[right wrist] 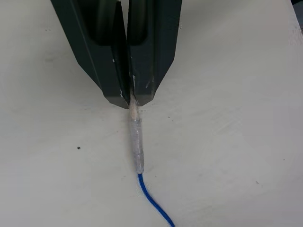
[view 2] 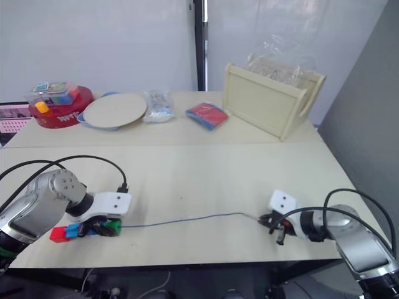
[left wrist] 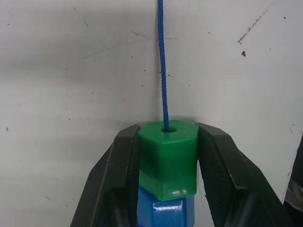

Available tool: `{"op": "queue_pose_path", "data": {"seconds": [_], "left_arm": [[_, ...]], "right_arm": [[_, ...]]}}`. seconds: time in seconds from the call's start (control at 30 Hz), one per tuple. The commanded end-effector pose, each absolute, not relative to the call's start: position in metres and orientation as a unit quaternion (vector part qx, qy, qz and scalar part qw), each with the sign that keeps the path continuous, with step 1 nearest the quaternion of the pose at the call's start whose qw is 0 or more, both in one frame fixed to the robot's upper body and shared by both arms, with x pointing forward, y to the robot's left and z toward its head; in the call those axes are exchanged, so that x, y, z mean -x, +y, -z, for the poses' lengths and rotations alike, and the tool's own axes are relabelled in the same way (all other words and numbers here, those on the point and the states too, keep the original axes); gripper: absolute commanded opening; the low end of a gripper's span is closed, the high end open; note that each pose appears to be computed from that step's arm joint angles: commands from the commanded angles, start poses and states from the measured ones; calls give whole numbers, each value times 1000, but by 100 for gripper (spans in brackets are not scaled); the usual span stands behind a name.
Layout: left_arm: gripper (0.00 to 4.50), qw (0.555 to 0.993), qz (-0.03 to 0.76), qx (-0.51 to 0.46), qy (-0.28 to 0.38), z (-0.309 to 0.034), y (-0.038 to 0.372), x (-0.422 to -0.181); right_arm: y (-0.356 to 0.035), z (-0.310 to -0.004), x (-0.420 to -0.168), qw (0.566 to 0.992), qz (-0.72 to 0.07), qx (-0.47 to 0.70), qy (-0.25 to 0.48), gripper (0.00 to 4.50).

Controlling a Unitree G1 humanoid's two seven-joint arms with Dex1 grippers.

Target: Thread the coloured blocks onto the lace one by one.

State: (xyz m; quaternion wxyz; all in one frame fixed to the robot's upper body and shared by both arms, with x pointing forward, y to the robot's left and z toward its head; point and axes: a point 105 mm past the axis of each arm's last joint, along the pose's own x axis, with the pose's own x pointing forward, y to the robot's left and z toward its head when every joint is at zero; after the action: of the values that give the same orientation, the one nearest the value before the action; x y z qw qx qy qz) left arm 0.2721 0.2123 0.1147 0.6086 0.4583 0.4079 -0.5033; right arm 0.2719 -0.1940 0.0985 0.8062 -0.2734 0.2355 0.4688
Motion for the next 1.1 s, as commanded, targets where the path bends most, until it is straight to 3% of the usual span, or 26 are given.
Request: {"op": "queue_pose_path", "data": {"seconds": [0.03, 0.2, 0.27, 0.5, 0.63, 0.9, 1.1], "left_arm": [[129, 594, 507, -460, 422, -95, 214, -265], [129, 607, 503, -469, 398, -91, 208, -265], [234, 616, 503, -468, 385, -94, 206, -266], [450, 658, 484, -462, 345, -125, 214, -276], [450, 704, 461, -446, 306, -156, 226, -276], [450, 838, 446, -241, 201, -191, 241, -235], [450, 927, 315, -135, 152, -175, 302, -201]], "right_arm": [[-181, -77, -263, 781, -487, 275, 278, 0], [-178, -44, -257, 765, -480, 273, 332, 0], [-179, -41, -259, 770, -474, 275, 327, 67], [-188, -70, -274, 804, -456, 264, 275, 306], [-190, -103, -273, 836, -451, 221, 222, 433], [-205, -130, -256, 874, -435, 123, 177, 444], [-248, -126, -257, 929, -335, 91, 130, 444]]}}
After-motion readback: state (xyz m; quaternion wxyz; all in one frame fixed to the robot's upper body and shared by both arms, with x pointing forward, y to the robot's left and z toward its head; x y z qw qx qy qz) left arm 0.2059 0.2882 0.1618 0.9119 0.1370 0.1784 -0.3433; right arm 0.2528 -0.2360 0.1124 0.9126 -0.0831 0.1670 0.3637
